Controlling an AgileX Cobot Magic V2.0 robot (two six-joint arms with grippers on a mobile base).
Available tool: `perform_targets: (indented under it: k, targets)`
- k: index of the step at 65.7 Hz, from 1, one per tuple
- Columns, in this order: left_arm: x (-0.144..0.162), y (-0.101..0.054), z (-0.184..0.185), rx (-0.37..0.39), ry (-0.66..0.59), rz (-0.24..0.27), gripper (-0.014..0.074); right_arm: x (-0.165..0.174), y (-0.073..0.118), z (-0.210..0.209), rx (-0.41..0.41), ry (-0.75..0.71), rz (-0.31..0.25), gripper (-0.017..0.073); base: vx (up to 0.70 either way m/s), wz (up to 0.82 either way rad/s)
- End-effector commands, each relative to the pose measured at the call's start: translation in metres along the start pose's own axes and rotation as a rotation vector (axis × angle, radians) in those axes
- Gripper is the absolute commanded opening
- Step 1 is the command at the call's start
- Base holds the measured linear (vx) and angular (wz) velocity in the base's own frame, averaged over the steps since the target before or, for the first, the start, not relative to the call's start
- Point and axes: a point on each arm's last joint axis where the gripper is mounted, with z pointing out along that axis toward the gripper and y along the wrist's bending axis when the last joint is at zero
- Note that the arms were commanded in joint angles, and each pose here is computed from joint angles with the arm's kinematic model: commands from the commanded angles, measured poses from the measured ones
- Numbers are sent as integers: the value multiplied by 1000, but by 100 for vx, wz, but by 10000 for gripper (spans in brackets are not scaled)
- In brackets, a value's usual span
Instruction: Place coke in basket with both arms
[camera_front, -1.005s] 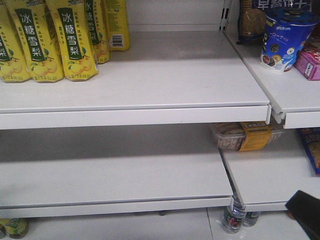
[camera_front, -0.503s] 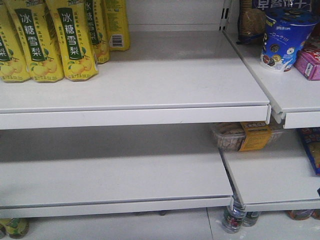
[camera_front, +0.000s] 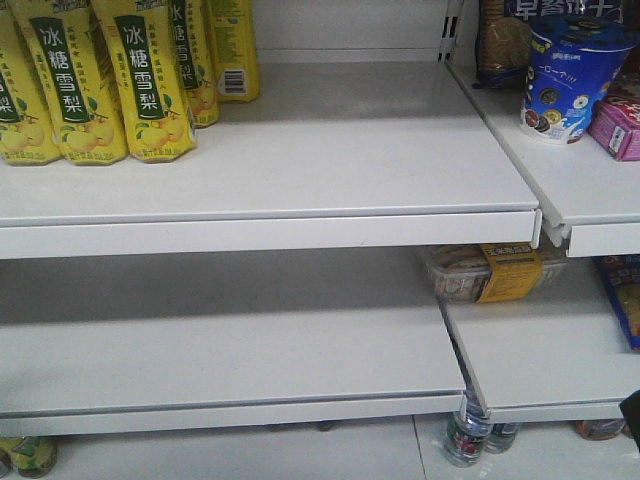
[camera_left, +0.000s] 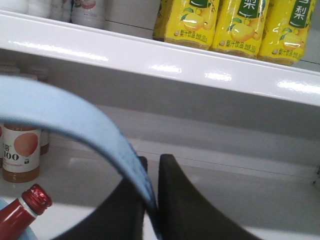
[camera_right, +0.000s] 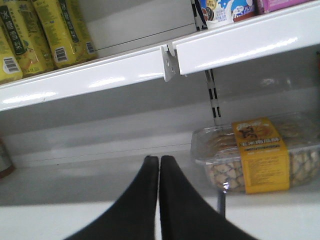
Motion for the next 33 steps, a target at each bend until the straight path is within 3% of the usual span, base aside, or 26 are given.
perform_targets:
  k: [1, 11, 19, 33]
  targets:
    - [-24, -7, -5, 50, -199, 89, -6, -4, -3, -1, 48, -73, -79, -5, 0, 0]
    - [-24, -7, -4, 49, -198, 89, -6, -10, -9, -7, 170, -166, -126, -5, 0, 0]
    - [-24, -7, -4, 49, -197, 89, -6, -13, -12, -8, 242, -201, -129, -5, 0, 0]
    - [-24, -7, -4, 49, -197, 89, -6, -19, -11, -9, 246, -271, -138, -5, 0, 0]
